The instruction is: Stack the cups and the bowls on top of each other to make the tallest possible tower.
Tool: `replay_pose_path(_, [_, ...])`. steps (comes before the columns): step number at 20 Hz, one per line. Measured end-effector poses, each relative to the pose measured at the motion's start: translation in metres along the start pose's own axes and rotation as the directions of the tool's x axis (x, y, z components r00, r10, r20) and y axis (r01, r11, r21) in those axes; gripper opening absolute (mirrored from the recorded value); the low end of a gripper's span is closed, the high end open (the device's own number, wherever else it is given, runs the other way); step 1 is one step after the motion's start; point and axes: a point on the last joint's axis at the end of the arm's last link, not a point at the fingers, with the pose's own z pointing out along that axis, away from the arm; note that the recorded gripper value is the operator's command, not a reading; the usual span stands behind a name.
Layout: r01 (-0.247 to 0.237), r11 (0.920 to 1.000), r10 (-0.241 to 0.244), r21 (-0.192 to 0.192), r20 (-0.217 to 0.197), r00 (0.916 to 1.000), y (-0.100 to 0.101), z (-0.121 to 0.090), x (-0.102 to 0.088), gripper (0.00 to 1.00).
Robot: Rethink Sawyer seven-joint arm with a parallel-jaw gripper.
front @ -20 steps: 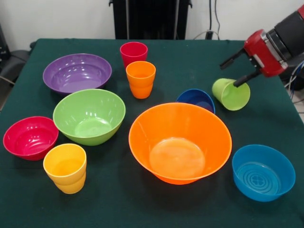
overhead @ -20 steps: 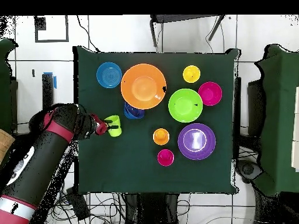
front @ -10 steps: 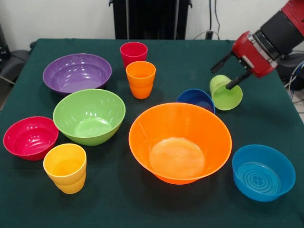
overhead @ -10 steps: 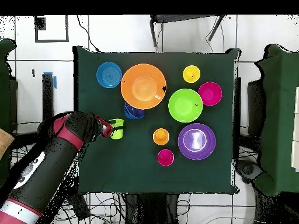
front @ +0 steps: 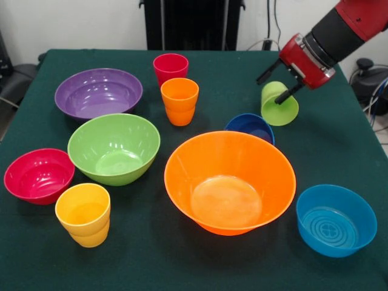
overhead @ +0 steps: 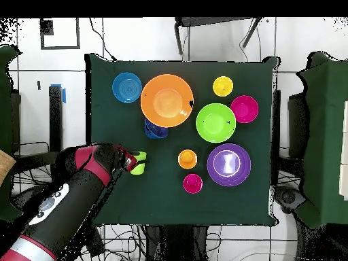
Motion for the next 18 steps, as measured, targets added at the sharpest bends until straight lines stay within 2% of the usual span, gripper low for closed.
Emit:
replay_pose_path(7, [-0.019,0.9998,0.019,-0.002,-0.076,0.9970,-0.012,0.009,0.015,1.00])
replay_pose_path(15, [-0.024,0.9996,0.022,-0.013,-0.132,0.9910,-0.015,0.010,0.032,1.00])
replay_pose_path(17, [-0.028,0.9994,0.024,-0.019,-0.153,0.9880,-0.015,0.011,0.036,1.00])
replay_pose_path(18, [-0.036,0.9990,0.031,-0.026,-0.180,0.9831,-0.015,0.012,0.041,1.00])
